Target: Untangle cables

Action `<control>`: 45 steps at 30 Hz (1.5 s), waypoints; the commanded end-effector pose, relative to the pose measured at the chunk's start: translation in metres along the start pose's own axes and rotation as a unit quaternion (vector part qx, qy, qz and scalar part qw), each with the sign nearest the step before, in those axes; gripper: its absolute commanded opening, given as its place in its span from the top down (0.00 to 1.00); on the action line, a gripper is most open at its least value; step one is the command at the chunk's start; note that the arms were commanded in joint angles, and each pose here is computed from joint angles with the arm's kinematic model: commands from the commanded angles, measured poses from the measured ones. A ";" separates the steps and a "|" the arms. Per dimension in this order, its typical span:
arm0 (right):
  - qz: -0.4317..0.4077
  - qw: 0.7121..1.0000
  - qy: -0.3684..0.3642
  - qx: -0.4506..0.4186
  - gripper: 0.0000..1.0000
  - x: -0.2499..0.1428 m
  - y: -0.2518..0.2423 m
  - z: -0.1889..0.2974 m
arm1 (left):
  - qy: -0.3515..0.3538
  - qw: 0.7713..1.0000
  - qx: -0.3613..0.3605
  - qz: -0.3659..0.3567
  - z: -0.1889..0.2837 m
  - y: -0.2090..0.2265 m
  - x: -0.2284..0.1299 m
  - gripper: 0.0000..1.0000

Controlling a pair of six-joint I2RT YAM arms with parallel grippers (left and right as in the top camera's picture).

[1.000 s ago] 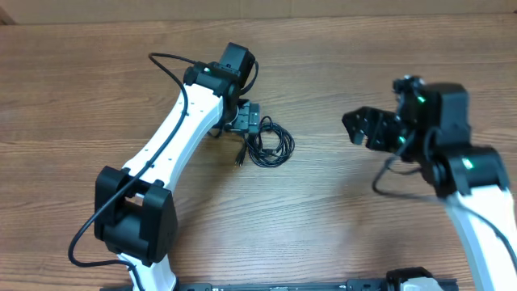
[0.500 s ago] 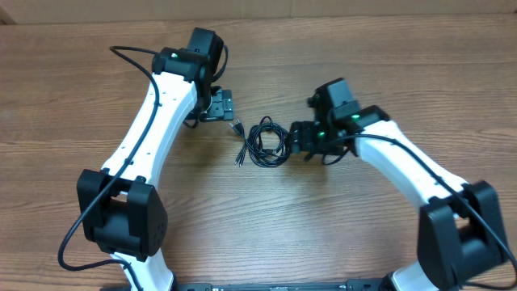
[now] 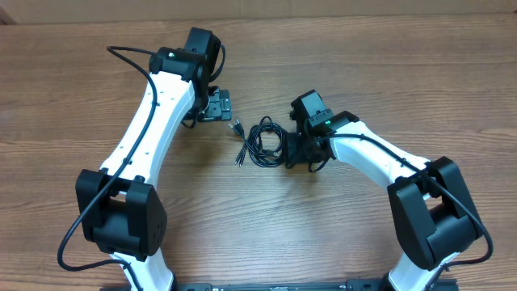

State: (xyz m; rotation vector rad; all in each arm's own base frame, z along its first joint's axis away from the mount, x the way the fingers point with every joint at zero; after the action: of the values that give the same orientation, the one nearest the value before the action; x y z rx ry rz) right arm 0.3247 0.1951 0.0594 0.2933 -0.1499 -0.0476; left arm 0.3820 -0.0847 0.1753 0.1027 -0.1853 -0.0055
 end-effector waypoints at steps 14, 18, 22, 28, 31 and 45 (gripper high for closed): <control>-0.006 0.999 -0.033 -0.022 0.41 0.003 -0.011 -0.011 | 0.001 1.000 0.005 -0.001 0.009 0.004 -0.002 0.00; -0.013 0.999 -0.036 -0.020 0.71 0.003 -0.012 -0.013 | 0.000 1.000 0.005 -0.001 0.009 0.003 -0.002 0.00; -0.013 0.999 -0.038 -0.019 0.78 0.004 -0.011 -0.013 | 0.001 1.000 0.005 -0.001 0.009 0.004 -0.002 0.00; -0.012 0.999 -0.044 -0.015 0.96 0.006 -0.010 -0.014 | 0.003 1.000 0.006 -0.001 0.009 0.004 -0.003 0.00; -0.012 0.999 -0.041 -0.017 0.96 0.006 -0.011 -0.018 | 0.003 1.000 0.006 -0.001 0.009 0.004 -0.003 0.00; 0.032 0.978 -0.207 0.027 0.96 0.043 0.035 0.163 | -0.021 0.999 -0.032 0.004 0.010 -0.007 0.009 0.00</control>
State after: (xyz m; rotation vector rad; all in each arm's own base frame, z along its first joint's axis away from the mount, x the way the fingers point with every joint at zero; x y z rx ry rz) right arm 0.3350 0.1813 0.1281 0.2503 -0.3276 -0.0877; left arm 0.3810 -0.0846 0.1751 0.1026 -0.1801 -0.0063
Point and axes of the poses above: each gripper's point midway between its finger pads, its own z axis back along the fingers, its own y axis along the line the jaws close on, x = y × z, the point moved 4 cm from there along z, back along the fingers, and after that the axes turned 8 degrees about -z, right-handed, at the moved point
